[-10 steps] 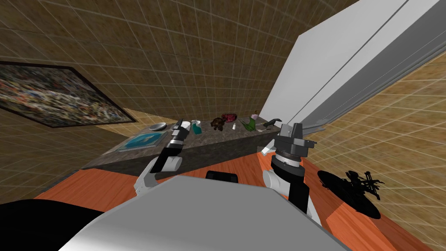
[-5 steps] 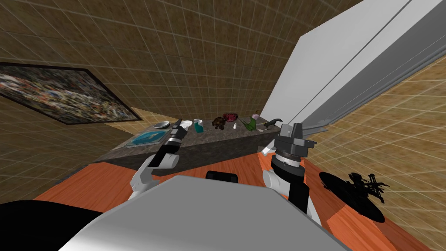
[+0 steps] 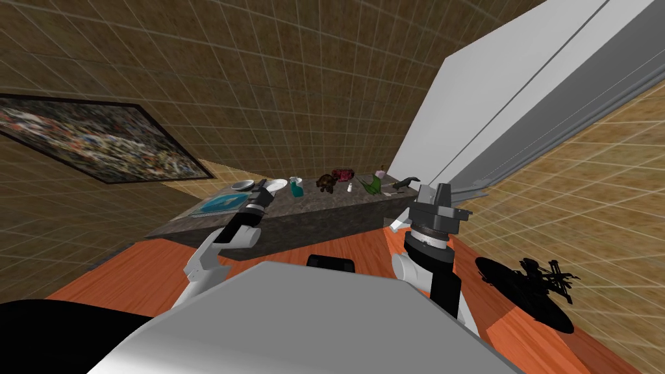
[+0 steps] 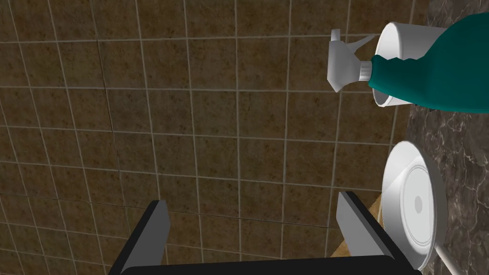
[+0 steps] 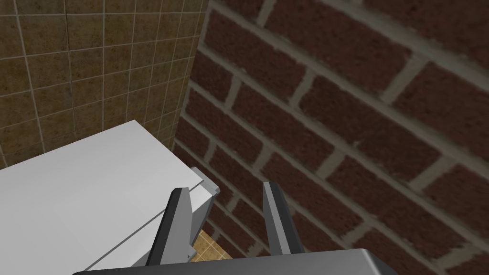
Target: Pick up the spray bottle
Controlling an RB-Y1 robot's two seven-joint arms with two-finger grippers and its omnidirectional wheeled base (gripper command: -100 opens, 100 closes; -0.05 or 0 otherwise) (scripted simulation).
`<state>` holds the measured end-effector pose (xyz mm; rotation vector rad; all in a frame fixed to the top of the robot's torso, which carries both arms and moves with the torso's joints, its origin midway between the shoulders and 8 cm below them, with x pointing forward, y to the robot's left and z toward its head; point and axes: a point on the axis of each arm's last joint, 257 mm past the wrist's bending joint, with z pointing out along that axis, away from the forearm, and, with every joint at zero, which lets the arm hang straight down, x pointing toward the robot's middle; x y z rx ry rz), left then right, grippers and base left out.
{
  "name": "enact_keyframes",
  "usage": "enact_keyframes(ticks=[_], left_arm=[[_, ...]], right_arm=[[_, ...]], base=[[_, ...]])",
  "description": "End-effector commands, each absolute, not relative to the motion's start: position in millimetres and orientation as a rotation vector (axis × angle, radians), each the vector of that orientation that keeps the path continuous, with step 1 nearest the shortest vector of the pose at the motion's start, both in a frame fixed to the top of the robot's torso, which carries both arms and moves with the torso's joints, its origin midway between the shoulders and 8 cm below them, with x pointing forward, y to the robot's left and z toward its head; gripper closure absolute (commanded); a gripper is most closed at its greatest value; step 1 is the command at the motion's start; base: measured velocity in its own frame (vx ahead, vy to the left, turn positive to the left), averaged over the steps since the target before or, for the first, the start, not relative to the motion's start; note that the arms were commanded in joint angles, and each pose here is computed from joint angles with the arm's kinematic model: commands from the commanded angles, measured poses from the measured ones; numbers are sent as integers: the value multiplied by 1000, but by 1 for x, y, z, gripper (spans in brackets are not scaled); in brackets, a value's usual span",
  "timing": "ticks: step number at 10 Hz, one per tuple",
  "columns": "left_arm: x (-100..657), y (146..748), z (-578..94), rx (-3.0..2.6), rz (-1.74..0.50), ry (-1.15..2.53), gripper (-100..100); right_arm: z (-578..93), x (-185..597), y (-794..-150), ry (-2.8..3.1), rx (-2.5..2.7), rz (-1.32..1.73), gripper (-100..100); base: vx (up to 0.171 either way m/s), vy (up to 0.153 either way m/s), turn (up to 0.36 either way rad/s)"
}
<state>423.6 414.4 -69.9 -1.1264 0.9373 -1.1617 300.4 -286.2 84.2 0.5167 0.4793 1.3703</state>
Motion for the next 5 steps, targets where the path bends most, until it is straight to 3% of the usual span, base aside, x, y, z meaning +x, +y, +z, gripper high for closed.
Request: enact_keyframes(ticks=[1, 5], left_arm=[[426, 431, -78, -1181, -1134, 936, -100], [426, 466, -93, -1284, -1083, 923, -100]], right_arm=[[84, 300, -286, 479, 517, 1370, 0], [84, 300, -286, 479, 517, 1370, 0]], base=[[9, -41, -12], [29, -52, -26]])
